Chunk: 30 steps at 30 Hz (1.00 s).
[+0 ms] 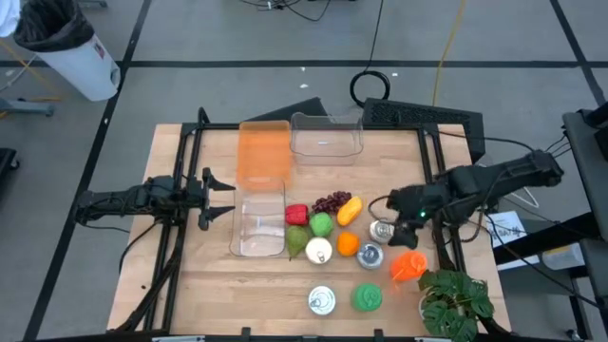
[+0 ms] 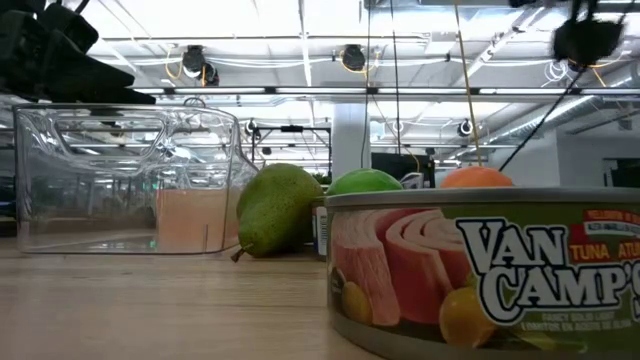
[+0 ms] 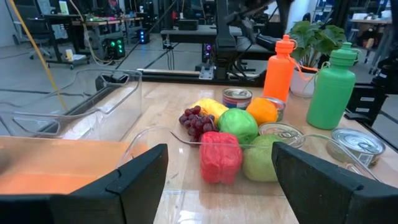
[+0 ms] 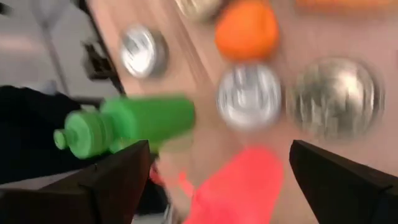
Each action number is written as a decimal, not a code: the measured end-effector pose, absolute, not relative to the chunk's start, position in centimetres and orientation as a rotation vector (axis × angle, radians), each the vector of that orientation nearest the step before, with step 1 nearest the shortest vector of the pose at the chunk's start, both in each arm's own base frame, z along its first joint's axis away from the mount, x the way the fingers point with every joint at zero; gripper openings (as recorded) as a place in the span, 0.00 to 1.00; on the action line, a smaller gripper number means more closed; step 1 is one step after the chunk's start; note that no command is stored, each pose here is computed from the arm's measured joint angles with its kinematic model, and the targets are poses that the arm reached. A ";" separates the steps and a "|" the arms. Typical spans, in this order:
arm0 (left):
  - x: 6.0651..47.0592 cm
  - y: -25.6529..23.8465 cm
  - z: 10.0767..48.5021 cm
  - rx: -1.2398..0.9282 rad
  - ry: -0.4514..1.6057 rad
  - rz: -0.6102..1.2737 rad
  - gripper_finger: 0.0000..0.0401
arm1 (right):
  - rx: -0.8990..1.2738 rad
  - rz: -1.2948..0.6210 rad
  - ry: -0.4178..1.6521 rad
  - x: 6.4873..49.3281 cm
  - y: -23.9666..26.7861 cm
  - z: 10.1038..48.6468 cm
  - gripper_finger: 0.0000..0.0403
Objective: Pick & Place Food Item
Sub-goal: Put the orange tumbler into the orange bin
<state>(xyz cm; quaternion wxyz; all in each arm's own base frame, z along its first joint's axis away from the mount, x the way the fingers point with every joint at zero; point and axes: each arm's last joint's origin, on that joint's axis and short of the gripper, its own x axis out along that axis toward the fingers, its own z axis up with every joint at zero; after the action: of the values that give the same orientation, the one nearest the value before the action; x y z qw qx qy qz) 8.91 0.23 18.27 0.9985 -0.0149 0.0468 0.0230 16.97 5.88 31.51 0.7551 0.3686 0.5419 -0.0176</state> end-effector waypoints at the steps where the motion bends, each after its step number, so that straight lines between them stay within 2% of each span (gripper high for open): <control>1: 8.9 0.2 18.3 -0.030 0.094 0.046 0.74 | 0.825 -0.081 1.237 17.2 6.3 31.6 0.91; 4: 8.9 0.2 18.3 -0.030 0.094 0.046 0.74 | 0.889 -0.165 1.374 17.8 7.4 31.6 0.91; 14: 8.9 0.2 18.3 -0.030 0.094 0.046 0.74 | 1.108 -0.356 1.582 17.9 10.0 31.3 0.91; 20: 8.9 0.2 18.3 -0.030 0.094 0.046 0.74 | 1.137 -0.452 1.619 17.3 10.5 31.1 0.91; 30: 8.9 0.2 18.3 -0.030 0.094 0.046 0.74 | 1.115 -0.473 1.641 16.7 11.3 30.6 0.91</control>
<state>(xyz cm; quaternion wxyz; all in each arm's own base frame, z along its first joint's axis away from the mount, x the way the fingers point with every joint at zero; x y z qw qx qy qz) 8.91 0.23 18.26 0.9985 -0.0148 0.0470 0.0229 16.74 11.26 30.64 0.5233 0.4657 0.6856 -0.1977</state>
